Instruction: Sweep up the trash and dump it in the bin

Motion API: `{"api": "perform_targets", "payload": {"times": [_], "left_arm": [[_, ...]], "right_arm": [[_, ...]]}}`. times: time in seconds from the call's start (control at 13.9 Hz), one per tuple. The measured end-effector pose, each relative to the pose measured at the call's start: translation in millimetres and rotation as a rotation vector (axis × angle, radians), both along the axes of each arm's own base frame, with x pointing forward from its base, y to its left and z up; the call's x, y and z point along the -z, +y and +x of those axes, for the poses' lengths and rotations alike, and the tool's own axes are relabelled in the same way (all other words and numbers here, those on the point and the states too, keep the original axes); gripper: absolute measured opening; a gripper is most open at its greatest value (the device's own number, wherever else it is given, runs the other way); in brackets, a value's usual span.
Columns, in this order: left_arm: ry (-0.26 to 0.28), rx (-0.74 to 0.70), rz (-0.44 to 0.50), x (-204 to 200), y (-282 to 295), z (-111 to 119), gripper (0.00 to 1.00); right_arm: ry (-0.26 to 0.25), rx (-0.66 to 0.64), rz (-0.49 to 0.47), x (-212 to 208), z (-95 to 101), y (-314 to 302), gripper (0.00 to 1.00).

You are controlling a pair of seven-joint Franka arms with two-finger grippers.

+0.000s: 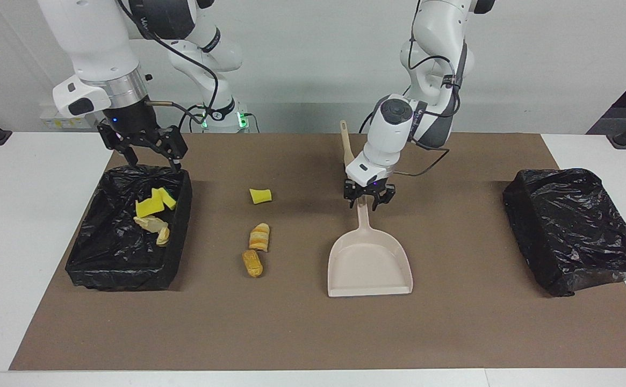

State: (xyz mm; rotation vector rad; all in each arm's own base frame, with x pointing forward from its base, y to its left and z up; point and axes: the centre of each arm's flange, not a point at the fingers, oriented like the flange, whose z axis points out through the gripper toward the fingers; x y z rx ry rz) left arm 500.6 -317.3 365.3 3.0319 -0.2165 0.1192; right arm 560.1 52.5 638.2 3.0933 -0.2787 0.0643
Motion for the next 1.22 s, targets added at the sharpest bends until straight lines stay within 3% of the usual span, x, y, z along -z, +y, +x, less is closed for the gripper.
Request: {"api": "perform_targets", "payload": {"times": [0.22,0.43,0.79,1.22], "left_arm": [[-0.003,-0.014,0.000,-1.2,6.6,5.0,0.33],[-0.025,-0.037,-0.007,-11.5,23.8,21.8,0.33],[-0.011,0.142,0.037,-50.6,100.0,70.5,0.33],[0.020,0.446,0.073,-51.7,211.4,96.7,0.33]], "right_arm": [[-0.005,0.003,-0.006,11.4,-17.1,-2.6,1.00],[-0.006,0.006,-0.006,12.8,-17.4,-4.1,1.00],[-0.010,-0.016,-0.003,10.8,-17.3,8.4,1.00],[0.044,-0.120,0.009,42.4,-39.3,159.5,1.00]]}}
